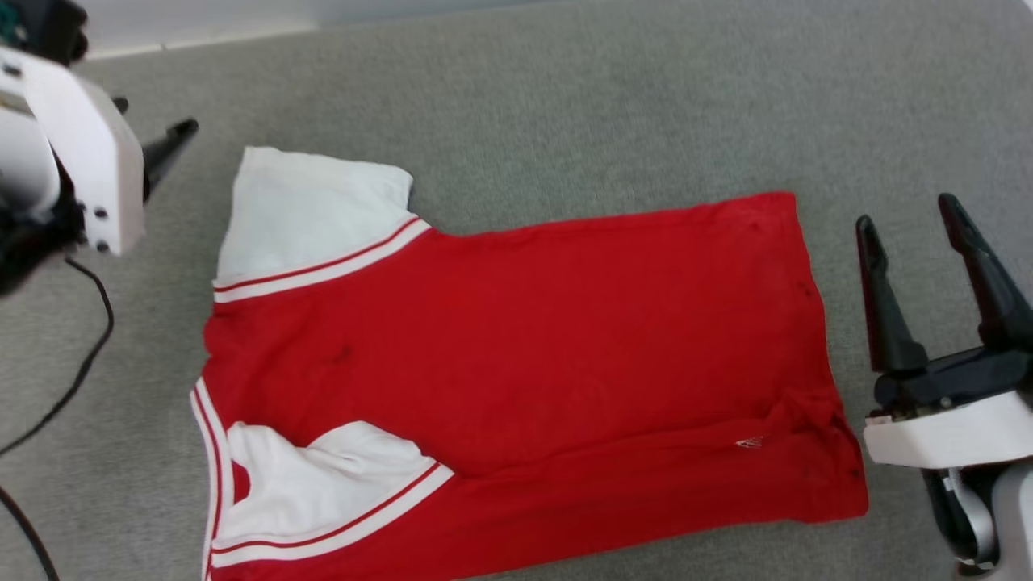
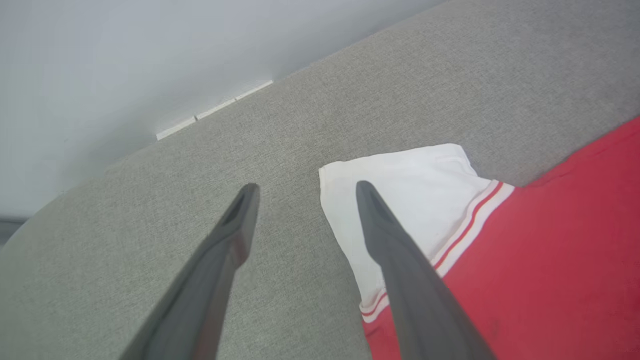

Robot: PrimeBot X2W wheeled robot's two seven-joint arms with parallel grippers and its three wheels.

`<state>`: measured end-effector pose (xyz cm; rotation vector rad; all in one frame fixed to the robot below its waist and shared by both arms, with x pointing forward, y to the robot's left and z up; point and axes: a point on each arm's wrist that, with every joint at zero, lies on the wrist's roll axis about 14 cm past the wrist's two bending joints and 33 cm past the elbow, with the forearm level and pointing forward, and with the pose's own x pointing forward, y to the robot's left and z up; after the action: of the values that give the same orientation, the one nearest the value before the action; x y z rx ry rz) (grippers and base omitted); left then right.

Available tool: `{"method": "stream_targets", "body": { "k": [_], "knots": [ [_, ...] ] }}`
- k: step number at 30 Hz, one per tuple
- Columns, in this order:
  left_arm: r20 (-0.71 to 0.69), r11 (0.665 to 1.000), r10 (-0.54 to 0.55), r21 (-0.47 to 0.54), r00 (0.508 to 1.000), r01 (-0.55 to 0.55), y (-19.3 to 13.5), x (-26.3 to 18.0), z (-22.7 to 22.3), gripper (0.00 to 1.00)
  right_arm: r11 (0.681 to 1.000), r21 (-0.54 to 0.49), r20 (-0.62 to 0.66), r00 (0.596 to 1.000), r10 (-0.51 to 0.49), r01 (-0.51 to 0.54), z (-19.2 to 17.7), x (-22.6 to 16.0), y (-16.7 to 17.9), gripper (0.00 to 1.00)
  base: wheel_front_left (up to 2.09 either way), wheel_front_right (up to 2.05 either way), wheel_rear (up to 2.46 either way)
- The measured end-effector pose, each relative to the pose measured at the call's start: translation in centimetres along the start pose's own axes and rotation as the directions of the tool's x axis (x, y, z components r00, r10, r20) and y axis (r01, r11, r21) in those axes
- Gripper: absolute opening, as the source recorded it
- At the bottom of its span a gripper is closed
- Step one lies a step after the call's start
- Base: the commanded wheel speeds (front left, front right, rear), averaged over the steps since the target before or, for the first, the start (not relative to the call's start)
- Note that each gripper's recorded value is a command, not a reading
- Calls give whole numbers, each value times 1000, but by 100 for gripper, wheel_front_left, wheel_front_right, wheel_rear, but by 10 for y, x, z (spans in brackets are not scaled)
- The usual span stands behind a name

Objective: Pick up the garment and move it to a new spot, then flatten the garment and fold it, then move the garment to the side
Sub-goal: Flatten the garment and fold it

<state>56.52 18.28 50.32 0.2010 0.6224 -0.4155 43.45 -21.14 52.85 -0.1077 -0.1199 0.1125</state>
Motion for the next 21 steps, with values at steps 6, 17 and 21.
{"method": "stream_targets", "body": {
  "k": [6,17,21],
  "knots": [
    [-175,997,-67,-51,982,59,-3,41,-9,100,1000,15,-58,998,-11,12,-30,2,4,100,0,0,0],
    [-534,990,-134,-36,835,136,-16,101,-73,100,1000,-15,-144,990,9,-12,-74,14,6,100,0,0,0],
    [-563,987,-144,-24,814,158,-18,102,-81,100,1000,-14,-158,987,8,-10,-81,15,5,100,0,0,0]
  ]
}}
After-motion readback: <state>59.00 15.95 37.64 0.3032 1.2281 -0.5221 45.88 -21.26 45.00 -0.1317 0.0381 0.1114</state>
